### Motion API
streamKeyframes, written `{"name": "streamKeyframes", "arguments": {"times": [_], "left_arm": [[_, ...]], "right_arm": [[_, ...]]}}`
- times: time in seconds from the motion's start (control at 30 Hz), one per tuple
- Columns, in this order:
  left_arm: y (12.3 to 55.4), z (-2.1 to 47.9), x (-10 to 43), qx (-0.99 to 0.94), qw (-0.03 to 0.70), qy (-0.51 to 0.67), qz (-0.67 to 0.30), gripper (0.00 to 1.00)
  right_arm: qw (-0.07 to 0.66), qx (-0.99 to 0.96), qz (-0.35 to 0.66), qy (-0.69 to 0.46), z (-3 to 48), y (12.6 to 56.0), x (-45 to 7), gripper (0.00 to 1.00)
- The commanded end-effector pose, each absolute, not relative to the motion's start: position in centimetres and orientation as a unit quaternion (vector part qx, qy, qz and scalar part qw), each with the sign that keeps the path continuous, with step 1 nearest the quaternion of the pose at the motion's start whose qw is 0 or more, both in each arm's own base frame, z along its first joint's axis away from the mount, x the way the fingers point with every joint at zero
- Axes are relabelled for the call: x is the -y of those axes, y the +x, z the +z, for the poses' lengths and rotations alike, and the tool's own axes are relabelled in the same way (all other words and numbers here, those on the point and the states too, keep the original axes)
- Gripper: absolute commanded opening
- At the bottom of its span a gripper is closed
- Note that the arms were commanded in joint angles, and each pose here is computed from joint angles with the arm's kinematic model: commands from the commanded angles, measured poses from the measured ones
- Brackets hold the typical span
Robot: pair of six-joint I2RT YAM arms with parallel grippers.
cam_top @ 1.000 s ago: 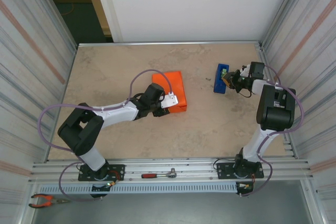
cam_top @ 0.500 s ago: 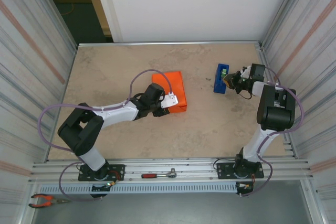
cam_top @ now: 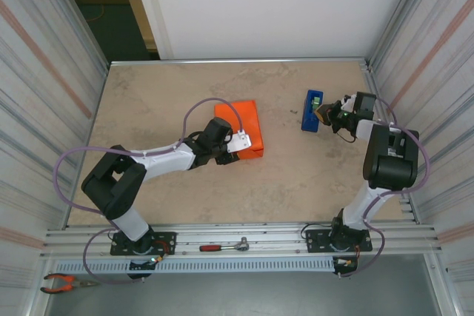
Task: Wrap the gift box in paper
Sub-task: Tear off the tape with the cutter.
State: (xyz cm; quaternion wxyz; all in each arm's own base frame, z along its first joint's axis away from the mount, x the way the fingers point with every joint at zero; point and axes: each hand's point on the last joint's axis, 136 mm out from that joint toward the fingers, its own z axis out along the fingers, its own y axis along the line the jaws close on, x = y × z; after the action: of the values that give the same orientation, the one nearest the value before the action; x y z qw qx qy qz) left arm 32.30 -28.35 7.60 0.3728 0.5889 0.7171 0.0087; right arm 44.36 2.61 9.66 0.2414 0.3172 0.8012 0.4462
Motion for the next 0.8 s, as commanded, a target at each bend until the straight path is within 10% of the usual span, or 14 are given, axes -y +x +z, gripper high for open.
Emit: {"name": "streamKeyframes", "arguments": {"times": [0.0,0.77], "left_arm": [[31.0,5.6,27.7,-0.727,0.332,0.601,0.003,0.69],[30.9,5.5,27.7,-0.726,0.33,0.603,0.002,0.69]], "right_arm": [[0.269,-0.785,0.475,0.293,13.8,43.9,-3.5,0.0],[0.235,-0.795,0.437,0.348,9.1,36.7,-5.0,0.0]]}}
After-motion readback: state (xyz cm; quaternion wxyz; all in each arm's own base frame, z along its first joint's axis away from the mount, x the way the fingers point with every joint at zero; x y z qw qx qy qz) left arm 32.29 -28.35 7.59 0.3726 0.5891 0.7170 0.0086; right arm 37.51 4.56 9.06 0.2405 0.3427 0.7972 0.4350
